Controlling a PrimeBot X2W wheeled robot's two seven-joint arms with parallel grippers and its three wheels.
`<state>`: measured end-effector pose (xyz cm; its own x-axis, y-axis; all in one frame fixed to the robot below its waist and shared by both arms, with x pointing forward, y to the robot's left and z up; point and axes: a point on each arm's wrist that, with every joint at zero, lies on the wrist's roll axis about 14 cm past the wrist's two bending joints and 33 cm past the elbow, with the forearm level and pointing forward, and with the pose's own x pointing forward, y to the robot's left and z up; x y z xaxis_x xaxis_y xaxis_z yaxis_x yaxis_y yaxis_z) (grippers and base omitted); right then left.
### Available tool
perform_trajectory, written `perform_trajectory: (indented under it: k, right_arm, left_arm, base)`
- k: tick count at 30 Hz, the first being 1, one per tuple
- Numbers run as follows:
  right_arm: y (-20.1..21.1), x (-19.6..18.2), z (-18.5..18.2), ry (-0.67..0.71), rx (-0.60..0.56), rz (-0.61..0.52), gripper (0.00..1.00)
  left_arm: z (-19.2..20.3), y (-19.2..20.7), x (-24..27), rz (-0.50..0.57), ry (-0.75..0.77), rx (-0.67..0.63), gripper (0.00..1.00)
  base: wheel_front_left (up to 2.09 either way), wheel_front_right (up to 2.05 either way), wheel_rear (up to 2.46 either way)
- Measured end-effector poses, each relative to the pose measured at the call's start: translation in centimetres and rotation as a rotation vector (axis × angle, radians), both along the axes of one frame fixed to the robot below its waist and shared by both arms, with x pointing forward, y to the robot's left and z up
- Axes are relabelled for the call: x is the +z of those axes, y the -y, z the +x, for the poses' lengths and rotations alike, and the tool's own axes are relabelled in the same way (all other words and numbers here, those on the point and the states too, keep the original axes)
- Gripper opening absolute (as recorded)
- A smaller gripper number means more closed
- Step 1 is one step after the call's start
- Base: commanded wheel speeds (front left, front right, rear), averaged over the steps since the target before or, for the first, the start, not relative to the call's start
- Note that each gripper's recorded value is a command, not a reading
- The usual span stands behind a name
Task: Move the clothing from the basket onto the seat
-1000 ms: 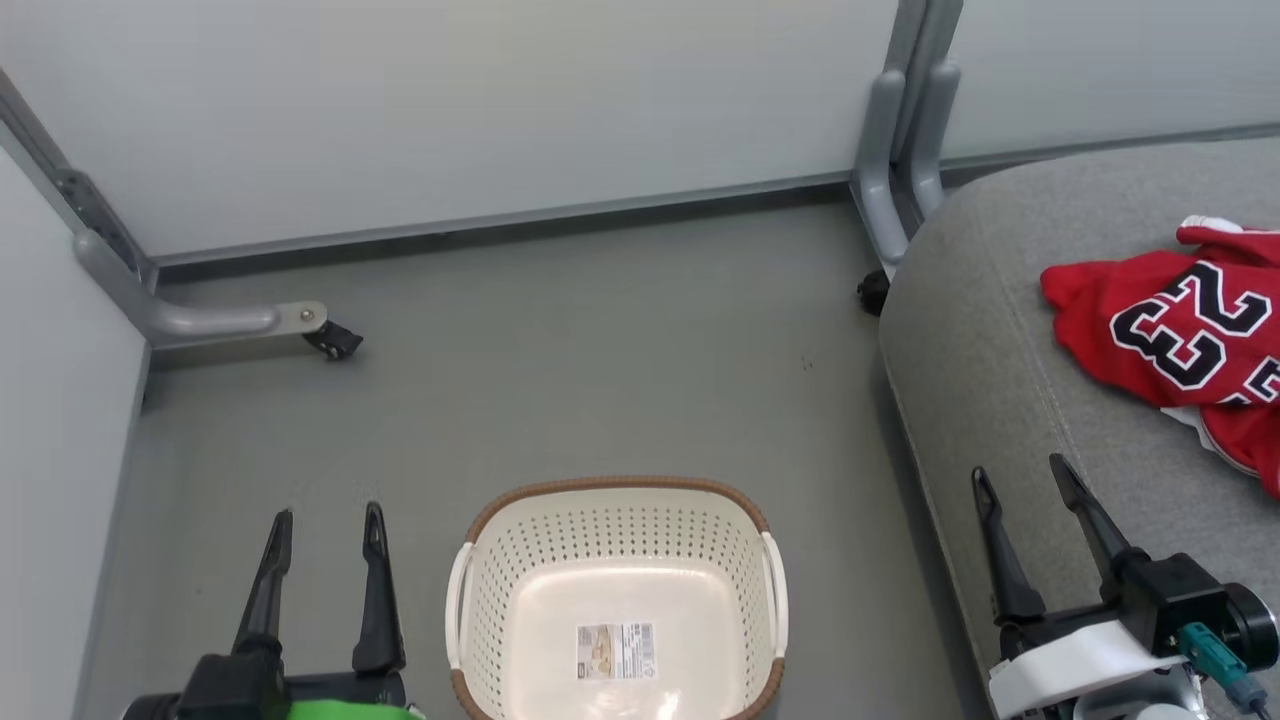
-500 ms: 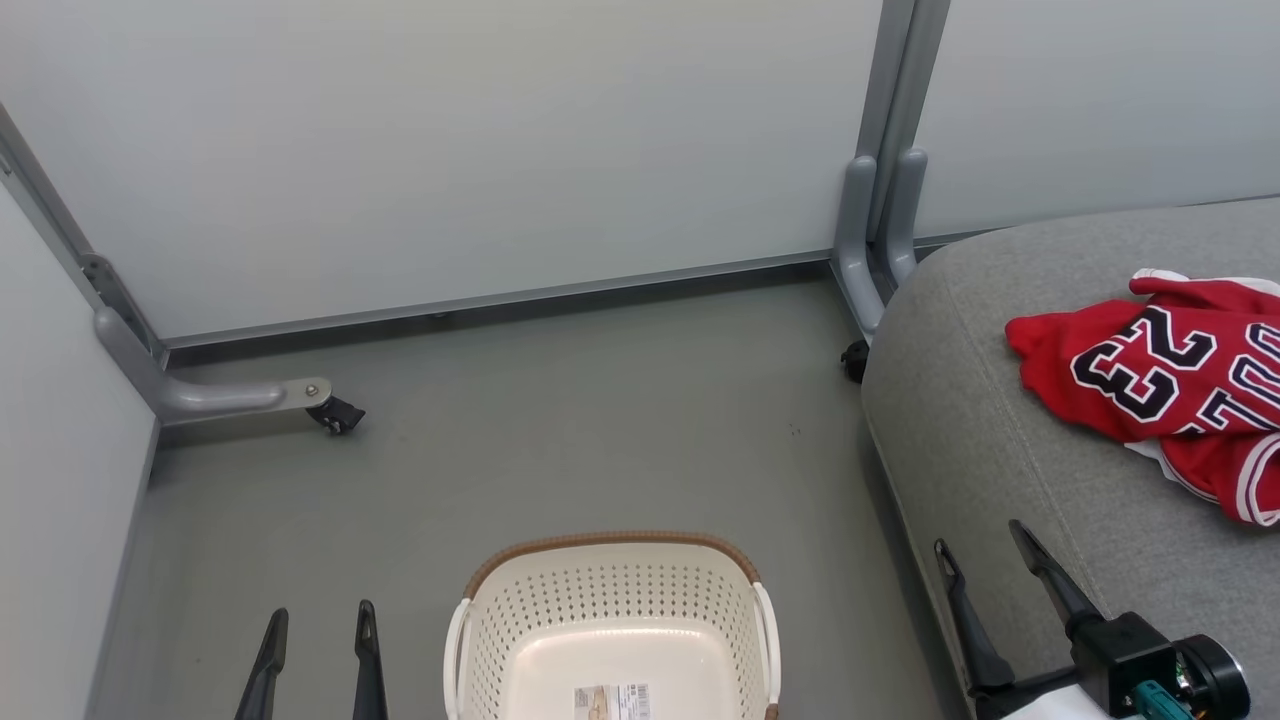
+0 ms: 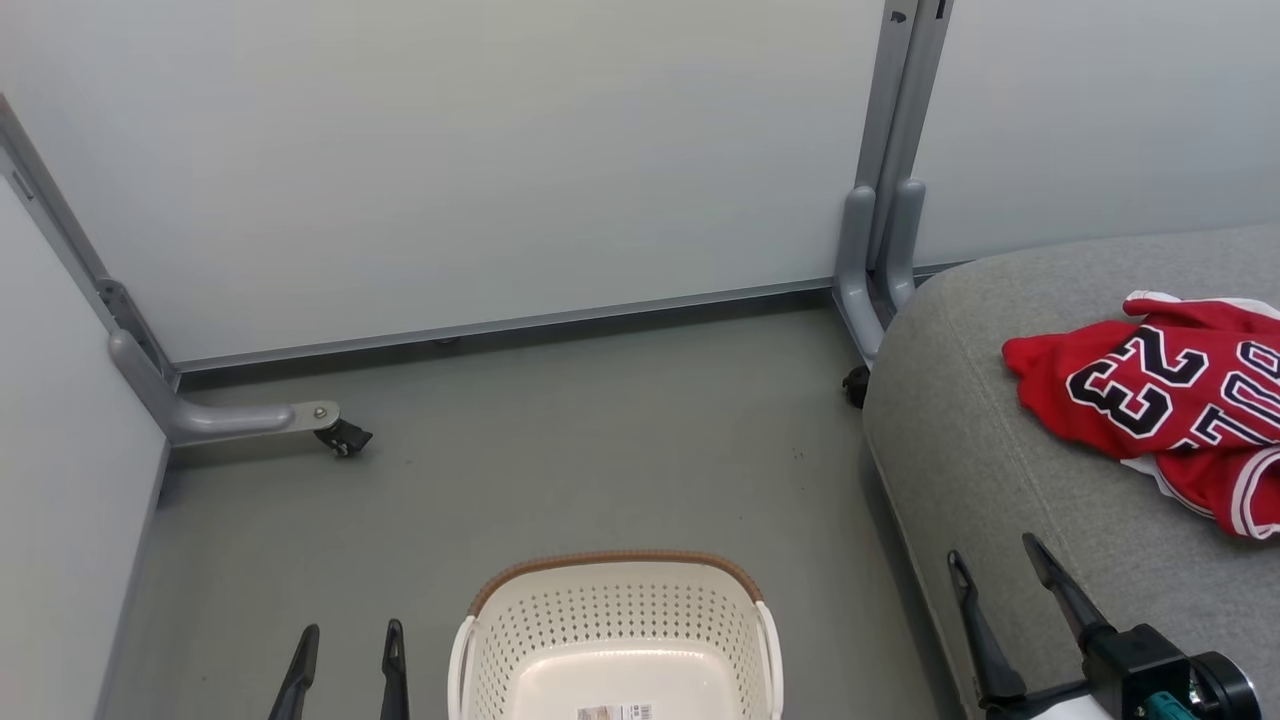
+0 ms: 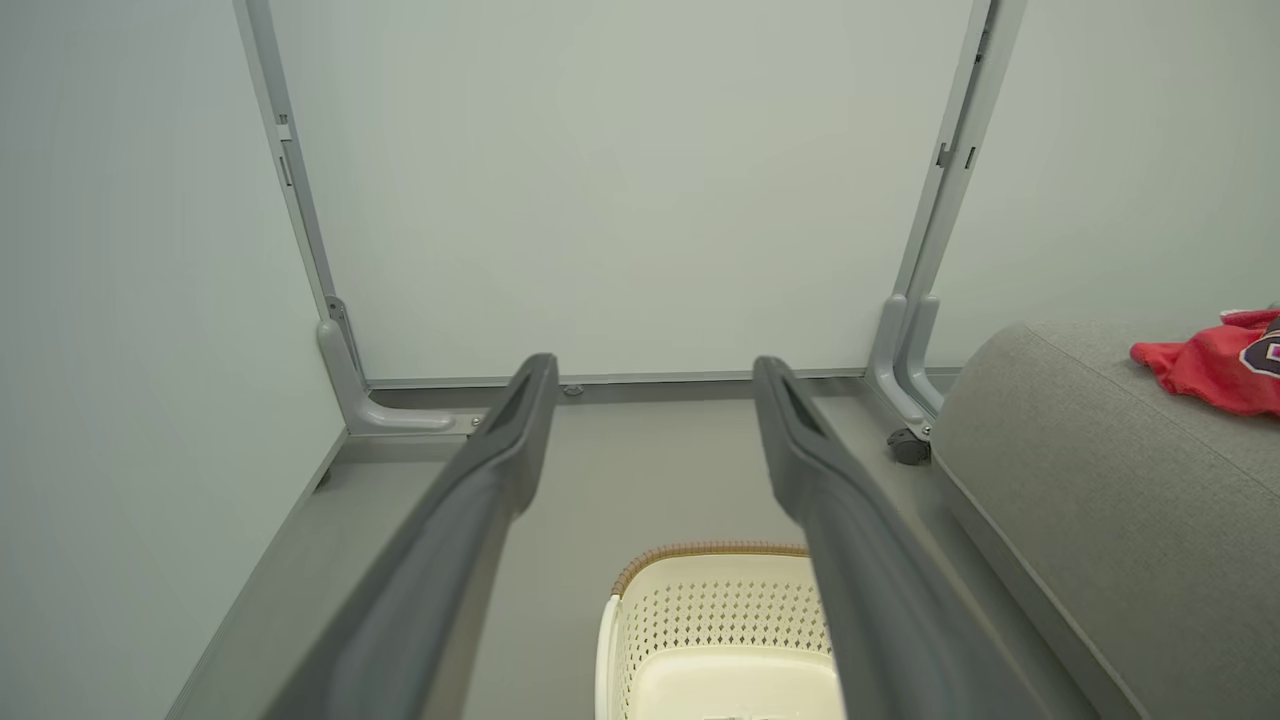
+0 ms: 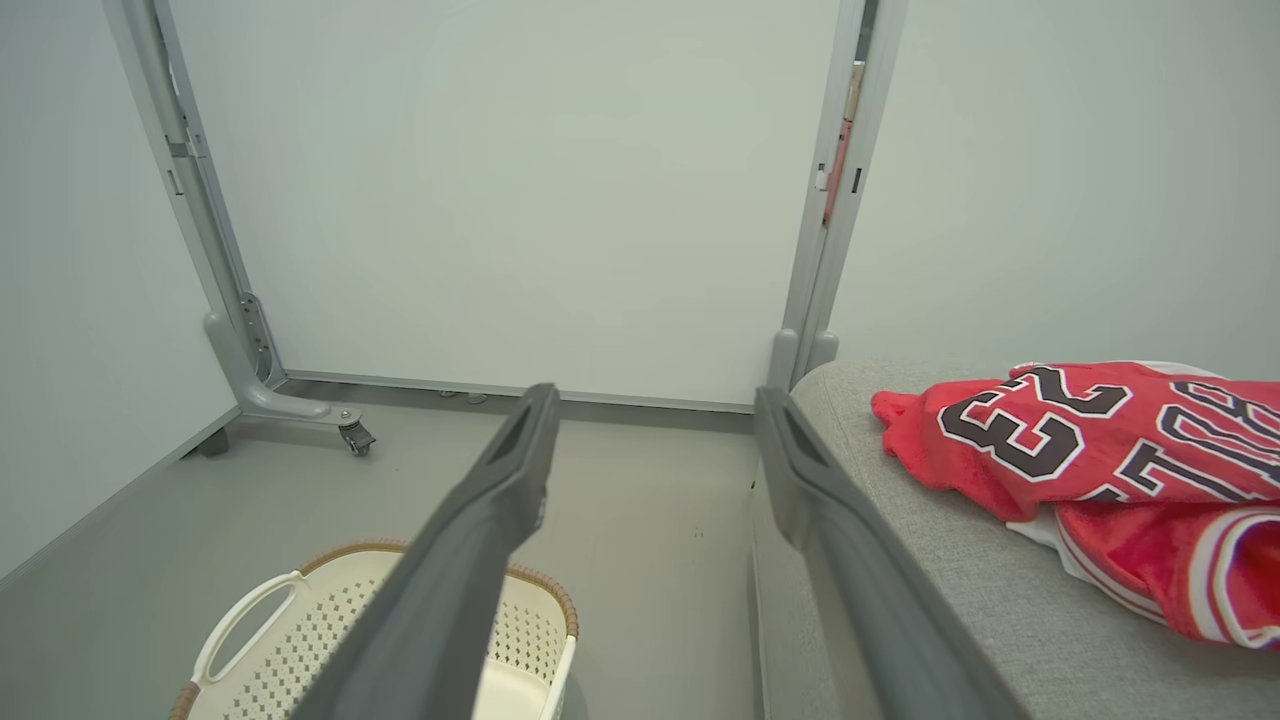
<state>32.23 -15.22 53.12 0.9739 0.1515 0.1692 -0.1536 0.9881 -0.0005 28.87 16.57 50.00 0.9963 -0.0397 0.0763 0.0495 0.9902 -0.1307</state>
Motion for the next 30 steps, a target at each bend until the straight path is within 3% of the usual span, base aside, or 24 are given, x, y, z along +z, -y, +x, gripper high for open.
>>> perform_trajectory:
  k: [1, 8, 30]
  right_arm:
    - [0.0, -0.1, 0.0, -0.003, 0.001, 0.0, 0.0]
    - [-0.2, -2.5, -0.5, -0.082, -0.001, 0.021, 0.0]
    - [1.8, -2.8, 1.3, -0.165, -0.05, 0.462, 0.0]
  left_arm:
    - [0.0, 0.0, -0.1, 0.001, -0.004, -0.001, 0.0]
    - [-0.4, 0.0, -2.1, -0.023, -0.068, 0.005, 0.0]
    - [2.0, -1.6, -2.6, -0.431, -0.131, 0.061, 0.0]
  base:
    - [0.0, 0.0, 0.0]
    - [0.0, 0.0, 0.0]
    - [0.0, 0.0, 0.0]
